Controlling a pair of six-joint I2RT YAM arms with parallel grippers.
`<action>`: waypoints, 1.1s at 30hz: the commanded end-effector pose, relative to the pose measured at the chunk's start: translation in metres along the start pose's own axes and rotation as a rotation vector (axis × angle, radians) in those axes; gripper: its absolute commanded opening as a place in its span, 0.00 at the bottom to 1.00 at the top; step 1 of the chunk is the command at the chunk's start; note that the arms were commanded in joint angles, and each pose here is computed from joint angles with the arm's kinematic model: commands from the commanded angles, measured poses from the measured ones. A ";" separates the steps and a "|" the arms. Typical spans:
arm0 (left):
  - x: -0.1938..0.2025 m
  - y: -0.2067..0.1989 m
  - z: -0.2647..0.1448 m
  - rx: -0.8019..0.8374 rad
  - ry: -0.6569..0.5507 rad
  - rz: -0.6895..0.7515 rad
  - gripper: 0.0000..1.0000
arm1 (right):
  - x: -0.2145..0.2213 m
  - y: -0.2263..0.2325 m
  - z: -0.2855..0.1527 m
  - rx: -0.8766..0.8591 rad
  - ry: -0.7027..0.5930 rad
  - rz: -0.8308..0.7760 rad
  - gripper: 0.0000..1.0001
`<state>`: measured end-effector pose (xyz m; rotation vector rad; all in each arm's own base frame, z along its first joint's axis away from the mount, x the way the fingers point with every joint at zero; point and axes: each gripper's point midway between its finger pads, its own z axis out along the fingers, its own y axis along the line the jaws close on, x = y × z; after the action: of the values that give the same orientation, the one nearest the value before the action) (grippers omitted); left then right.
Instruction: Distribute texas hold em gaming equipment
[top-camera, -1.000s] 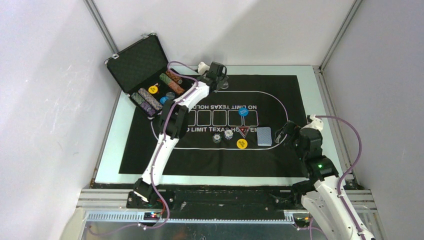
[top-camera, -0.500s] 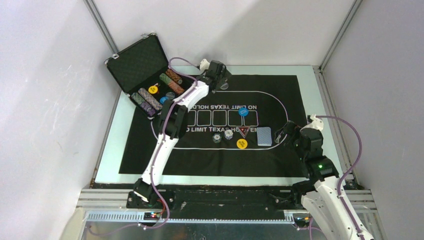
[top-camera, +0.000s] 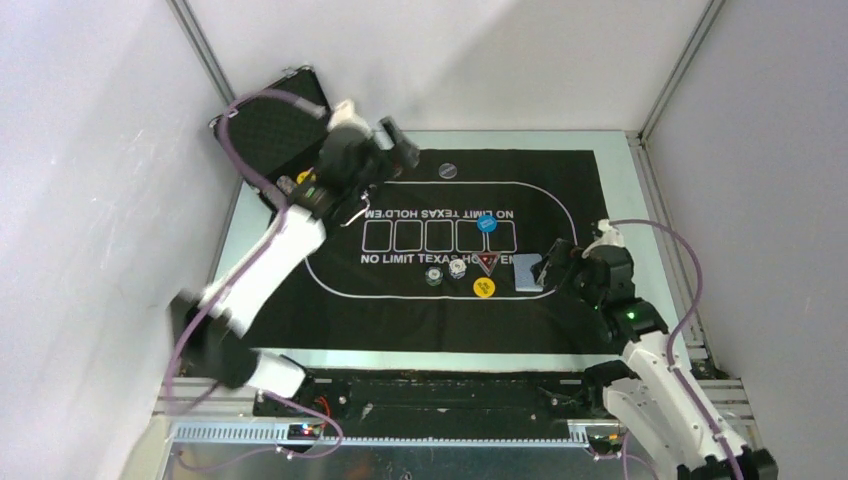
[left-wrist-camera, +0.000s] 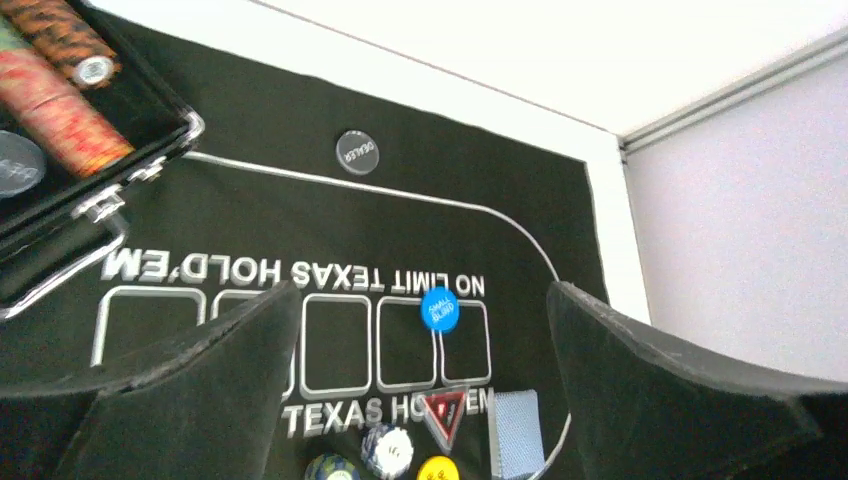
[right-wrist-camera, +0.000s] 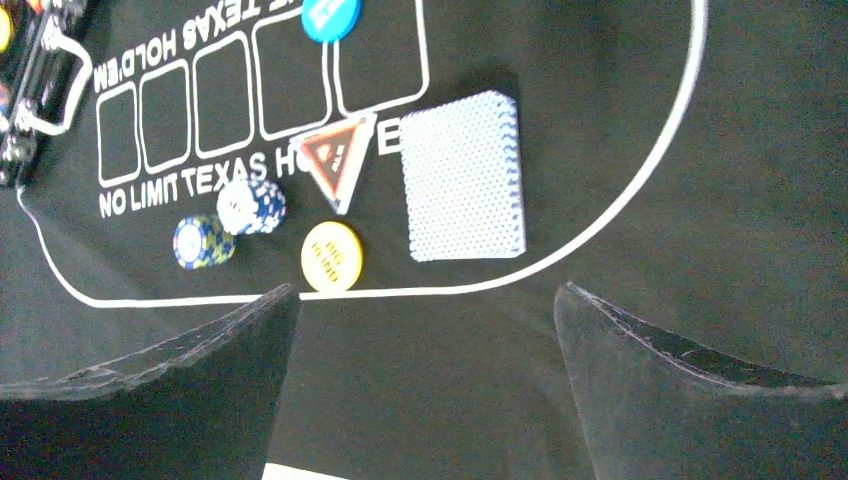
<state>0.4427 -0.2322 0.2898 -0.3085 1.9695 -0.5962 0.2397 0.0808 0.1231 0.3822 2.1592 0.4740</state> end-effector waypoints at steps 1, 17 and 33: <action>0.038 0.064 -0.074 -0.048 -0.058 0.041 1.00 | -0.016 0.051 0.018 -0.139 0.024 -0.059 1.00; 0.120 0.199 -0.170 -0.304 -0.080 -0.004 1.00 | -0.036 0.110 0.200 0.099 0.257 -0.352 0.98; 0.132 0.217 -0.173 -0.368 -0.088 -0.059 1.00 | 0.001 0.073 0.258 0.273 0.389 -0.357 0.74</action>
<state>0.2333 -0.0577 0.1369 -0.5698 2.0278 -0.1949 0.4555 0.2033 0.0164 0.0143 2.5907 0.1031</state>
